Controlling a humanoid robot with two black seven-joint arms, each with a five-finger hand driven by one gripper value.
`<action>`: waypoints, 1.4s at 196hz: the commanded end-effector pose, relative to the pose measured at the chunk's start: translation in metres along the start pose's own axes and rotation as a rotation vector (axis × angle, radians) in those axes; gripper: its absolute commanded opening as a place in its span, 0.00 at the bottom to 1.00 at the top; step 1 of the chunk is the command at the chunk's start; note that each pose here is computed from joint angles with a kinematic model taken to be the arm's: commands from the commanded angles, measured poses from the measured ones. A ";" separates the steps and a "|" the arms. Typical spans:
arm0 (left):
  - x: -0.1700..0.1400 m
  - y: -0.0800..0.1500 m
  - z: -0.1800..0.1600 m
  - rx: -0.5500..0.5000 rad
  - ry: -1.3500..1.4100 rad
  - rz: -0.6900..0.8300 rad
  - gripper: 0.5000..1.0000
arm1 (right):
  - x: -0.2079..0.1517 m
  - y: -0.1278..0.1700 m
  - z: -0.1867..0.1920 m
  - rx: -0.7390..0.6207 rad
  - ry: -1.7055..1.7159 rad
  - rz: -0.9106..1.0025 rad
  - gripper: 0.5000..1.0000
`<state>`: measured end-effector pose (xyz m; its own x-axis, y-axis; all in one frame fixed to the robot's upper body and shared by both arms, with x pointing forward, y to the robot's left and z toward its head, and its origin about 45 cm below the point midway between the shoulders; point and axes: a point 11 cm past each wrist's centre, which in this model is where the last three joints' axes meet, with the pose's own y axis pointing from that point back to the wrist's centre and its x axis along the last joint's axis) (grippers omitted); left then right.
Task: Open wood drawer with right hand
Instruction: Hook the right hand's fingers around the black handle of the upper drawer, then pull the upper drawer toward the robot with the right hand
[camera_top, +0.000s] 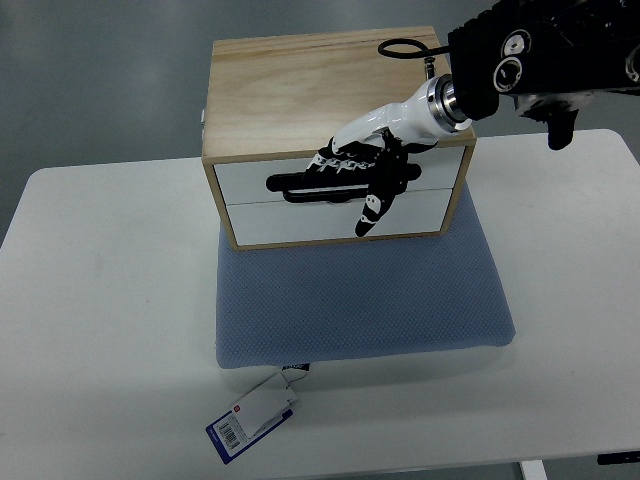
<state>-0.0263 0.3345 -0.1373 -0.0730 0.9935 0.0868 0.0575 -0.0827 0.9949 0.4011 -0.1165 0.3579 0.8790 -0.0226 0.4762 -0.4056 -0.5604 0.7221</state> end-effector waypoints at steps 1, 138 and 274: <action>0.000 0.000 0.000 0.000 -0.001 0.000 1.00 | -0.001 -0.004 0.005 -0.010 -0.019 0.013 0.86; 0.000 0.000 0.000 0.000 0.000 0.000 1.00 | -0.007 -0.011 0.023 -0.037 -0.069 0.016 0.86; 0.000 0.000 0.000 0.000 0.000 0.000 1.00 | -0.023 0.005 0.019 -0.019 -0.074 -0.145 0.86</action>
<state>-0.0263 0.3344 -0.1373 -0.0731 0.9936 0.0863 0.0574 -0.0822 0.9950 0.3864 -0.1343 0.3386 0.9397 -0.0165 0.3415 -0.2952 -0.5428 0.7863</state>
